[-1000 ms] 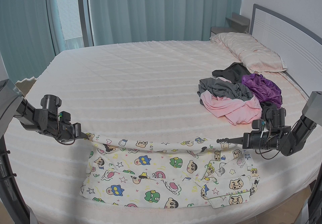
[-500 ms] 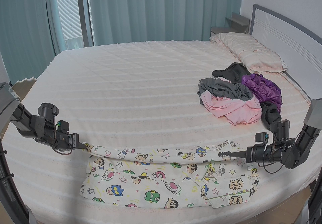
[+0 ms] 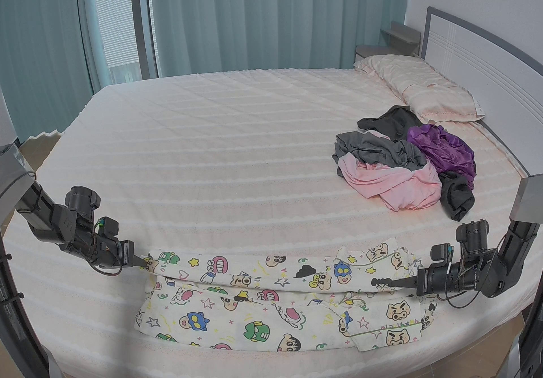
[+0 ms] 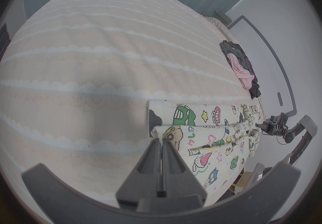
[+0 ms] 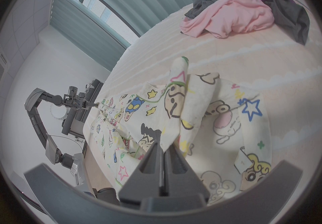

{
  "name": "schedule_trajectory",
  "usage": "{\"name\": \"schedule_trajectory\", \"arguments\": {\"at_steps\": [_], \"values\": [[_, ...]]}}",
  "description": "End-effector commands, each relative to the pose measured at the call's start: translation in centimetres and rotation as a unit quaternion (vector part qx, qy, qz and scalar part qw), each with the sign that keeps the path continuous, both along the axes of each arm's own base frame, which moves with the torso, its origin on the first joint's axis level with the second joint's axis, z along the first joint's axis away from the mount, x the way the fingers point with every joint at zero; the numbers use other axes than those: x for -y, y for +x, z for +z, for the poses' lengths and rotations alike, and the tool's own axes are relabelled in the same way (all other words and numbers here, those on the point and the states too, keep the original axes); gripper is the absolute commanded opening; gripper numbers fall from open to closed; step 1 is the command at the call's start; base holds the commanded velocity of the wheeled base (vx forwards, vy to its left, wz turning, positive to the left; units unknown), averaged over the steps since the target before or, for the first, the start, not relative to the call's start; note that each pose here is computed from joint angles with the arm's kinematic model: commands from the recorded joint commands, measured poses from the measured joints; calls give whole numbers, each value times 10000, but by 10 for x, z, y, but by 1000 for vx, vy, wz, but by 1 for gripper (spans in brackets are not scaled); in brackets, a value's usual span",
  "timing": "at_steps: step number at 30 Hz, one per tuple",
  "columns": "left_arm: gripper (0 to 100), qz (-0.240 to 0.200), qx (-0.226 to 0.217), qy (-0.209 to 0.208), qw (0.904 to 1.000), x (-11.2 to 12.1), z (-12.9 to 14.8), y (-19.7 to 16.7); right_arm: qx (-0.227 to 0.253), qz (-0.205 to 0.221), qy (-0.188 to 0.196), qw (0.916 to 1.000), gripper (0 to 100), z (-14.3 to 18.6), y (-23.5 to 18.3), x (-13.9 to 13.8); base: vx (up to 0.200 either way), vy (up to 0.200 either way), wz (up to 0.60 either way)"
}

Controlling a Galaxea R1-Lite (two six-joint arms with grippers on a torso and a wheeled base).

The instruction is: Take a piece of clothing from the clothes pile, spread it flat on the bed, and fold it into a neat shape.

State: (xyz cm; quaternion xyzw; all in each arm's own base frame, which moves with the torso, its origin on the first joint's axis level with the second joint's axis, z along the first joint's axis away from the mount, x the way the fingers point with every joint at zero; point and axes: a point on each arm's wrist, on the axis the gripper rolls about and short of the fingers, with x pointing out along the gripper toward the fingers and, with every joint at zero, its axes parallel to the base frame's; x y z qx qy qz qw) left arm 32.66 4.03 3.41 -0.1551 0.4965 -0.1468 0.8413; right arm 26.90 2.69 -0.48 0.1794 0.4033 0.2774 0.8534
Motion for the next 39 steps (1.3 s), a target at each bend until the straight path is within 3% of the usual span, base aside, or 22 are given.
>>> {"name": "schedule_trajectory", "arguments": {"at_steps": [1, 10, 11, 13, 14, 22, 27, 33, 39], "values": [[0, -2, -53, -4, 10000, 0, -2, -3, -150, -49, -2, 9999, 0, -6, -2, 3, 0, 0, 0], [0, -162, -132, 43, 9998, 2, -7, -10, -282, -73, 0, 9996, 0, -10, -7, 4, 0, 0, 0], [0, -162, -132, 43, 9998, 2, -7, -10, -282, -73, 0, 9996, 100, -10, -7, 4, 0, 0, 0], [0, -167, -163, 45, 9997, 2, -9, -10, -314, -82, 7, 9995, 100, -11, -7, 4, 0, 0, 0], [100, -158, -161, 33, 9997, 2, -8, -11, -328, -96, 19, 9994, 100, -11, -7, 4, 0, 0, 0], [100, -201, -188, -104, 9996, 3, -7, -20, -284, -238, 41, 9993, 100, -2, -15, 9, 0, 0, 0], [100, -68, -83, -366, 9993, -9, 2, -29, -408, -564, 275, 9972, 100, 5, -15, 11, 0, 0, 0], [100, 305, -54, -832, 9961, -33, 5, -43, -429, -857, 690, 9930, 100, 4, -5, 0, 0, 0, 0], [100, 885, -184, -1374, 9864, -40, 14, -47, -454, -1145, 692, 9900, 100, -13, 6, -17, 0, 0, 0]]}}
